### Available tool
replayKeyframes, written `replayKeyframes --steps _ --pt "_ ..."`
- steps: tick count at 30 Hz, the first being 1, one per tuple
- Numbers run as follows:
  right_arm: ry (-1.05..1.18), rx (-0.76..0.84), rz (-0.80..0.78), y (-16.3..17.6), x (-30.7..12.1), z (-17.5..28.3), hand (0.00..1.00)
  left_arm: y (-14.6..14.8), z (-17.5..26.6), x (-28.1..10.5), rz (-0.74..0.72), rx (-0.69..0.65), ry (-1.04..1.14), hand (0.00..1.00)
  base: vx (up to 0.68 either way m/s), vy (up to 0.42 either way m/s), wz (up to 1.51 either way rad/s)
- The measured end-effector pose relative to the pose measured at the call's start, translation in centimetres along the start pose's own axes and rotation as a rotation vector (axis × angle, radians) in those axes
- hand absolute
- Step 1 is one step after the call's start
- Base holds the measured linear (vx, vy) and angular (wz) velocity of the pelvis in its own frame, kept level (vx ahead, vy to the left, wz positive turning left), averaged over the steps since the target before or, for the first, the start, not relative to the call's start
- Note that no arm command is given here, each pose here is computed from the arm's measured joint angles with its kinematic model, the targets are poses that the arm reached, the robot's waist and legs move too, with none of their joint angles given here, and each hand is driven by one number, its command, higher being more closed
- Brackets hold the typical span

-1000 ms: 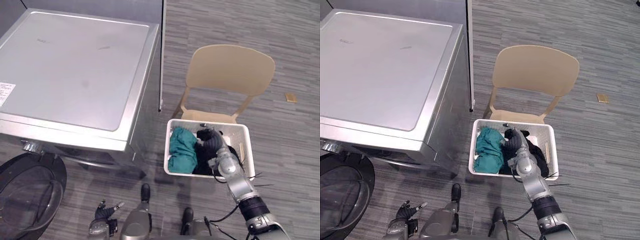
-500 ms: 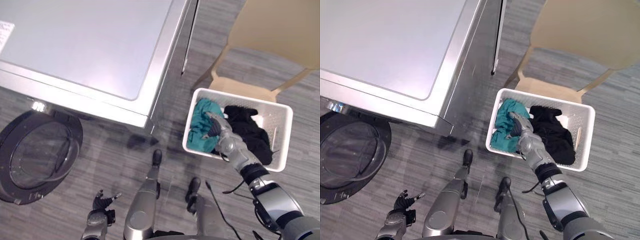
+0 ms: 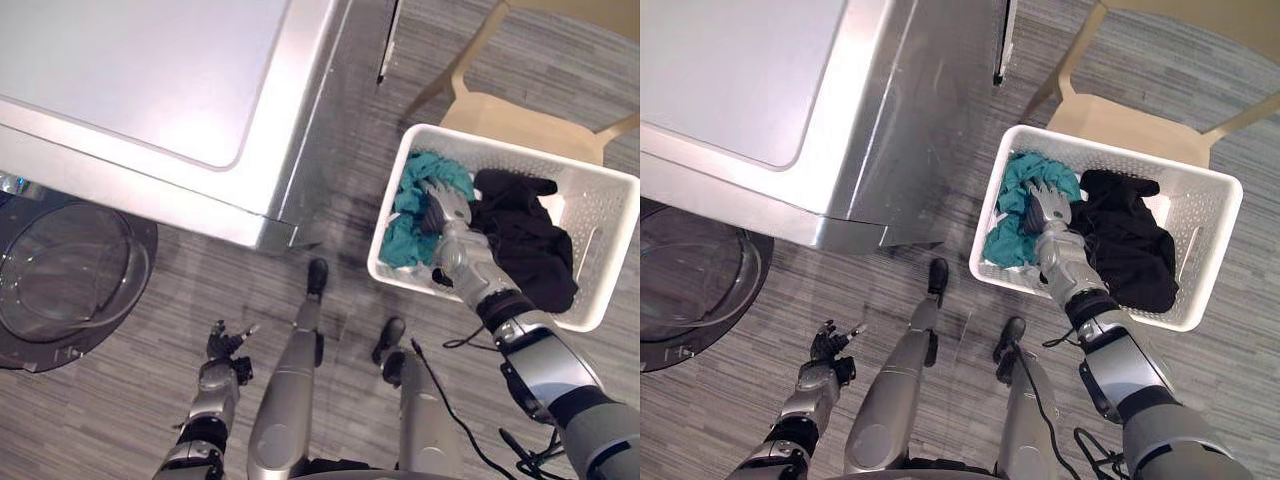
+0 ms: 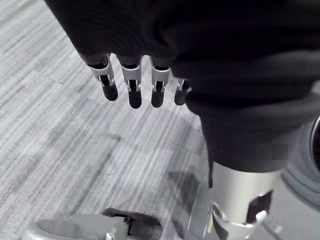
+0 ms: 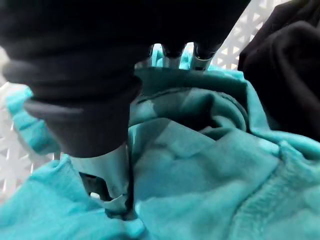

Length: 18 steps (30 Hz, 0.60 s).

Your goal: Pick up the laundry basket with both hands and put the clothes into the washing machine.

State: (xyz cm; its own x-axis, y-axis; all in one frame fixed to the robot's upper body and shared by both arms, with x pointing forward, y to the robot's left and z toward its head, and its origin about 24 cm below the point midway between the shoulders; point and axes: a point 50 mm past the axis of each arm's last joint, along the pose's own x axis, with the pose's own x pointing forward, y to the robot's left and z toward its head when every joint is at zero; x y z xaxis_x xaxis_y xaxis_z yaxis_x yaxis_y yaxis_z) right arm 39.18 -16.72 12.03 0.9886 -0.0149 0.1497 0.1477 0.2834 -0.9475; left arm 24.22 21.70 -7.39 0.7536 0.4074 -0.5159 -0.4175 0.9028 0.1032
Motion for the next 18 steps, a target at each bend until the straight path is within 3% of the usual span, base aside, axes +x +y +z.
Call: replayKeyframes --steps 6,13,18 --pt "-0.036 0.188 -0.023 0.0 -1.4 1.1 1.0 -0.4 -0.4 -0.3 0.001 -0.046 0.019 0.0 0.08 -0.059 -0.06" --pt "-0.038 0.535 -0.23 -3.2 -3.4 1.2 1.0 0.7 -2.3 -0.9 0.023 -0.021 0.069 0.0 0.03 -0.028 -0.15" --pt "0.037 0.829 -0.283 -1.8 -6.2 0.5 1.0 1.9 -4.6 -1.7 0.047 0.032 0.144 0.0 0.02 -0.011 -0.14"
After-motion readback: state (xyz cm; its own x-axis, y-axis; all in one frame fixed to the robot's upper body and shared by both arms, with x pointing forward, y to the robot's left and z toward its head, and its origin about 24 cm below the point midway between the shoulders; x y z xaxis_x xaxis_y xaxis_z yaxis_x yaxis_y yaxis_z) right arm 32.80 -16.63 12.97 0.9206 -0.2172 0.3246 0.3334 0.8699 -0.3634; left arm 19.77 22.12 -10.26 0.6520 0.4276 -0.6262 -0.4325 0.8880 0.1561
